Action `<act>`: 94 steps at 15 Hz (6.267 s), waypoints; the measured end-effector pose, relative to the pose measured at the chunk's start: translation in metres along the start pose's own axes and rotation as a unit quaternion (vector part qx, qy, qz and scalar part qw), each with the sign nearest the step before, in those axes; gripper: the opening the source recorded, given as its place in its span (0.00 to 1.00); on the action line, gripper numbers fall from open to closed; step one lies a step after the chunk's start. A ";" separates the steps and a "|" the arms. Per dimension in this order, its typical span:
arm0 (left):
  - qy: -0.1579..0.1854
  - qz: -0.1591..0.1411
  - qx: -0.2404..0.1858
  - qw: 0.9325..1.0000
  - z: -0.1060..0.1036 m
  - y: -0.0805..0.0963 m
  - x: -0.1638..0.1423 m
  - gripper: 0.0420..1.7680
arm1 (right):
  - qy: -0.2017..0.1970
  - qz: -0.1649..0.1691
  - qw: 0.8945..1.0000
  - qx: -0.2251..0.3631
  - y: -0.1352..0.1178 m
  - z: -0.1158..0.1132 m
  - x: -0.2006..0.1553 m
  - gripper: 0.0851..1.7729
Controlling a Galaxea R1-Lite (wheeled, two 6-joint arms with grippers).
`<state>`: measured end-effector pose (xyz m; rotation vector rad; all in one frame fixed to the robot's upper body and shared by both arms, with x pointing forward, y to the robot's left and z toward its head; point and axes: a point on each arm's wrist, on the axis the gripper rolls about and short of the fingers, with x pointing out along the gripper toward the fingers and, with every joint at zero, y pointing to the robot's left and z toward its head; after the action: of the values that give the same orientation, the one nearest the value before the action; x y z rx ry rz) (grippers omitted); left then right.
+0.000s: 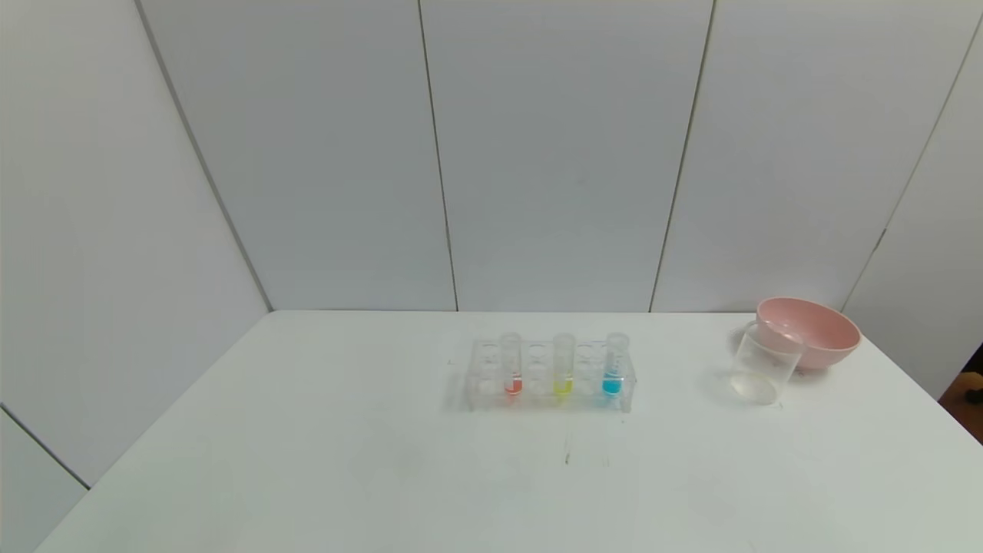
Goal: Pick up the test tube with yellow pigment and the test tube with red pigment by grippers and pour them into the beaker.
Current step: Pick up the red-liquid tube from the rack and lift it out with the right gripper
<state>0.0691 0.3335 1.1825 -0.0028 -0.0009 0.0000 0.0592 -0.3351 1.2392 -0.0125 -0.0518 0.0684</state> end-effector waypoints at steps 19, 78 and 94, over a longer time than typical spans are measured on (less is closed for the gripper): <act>0.000 0.000 0.000 1.000 0.000 0.000 0.000 1.00 | 0.072 0.034 0.991 0.109 0.188 0.071 0.208 0.96; 0.000 0.000 0.000 1.000 0.000 0.000 0.000 1.00 | 0.083 0.043 0.995 0.032 0.315 -0.072 0.403 0.28; 0.000 0.000 0.000 1.000 0.000 0.000 0.000 1.00 | -0.011 0.036 0.998 0.048 0.135 0.073 0.409 0.28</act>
<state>0.0691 0.3335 1.1824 -0.0028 -0.0004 0.0000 0.4541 -0.1717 1.3315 0.0814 -0.0692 0.1429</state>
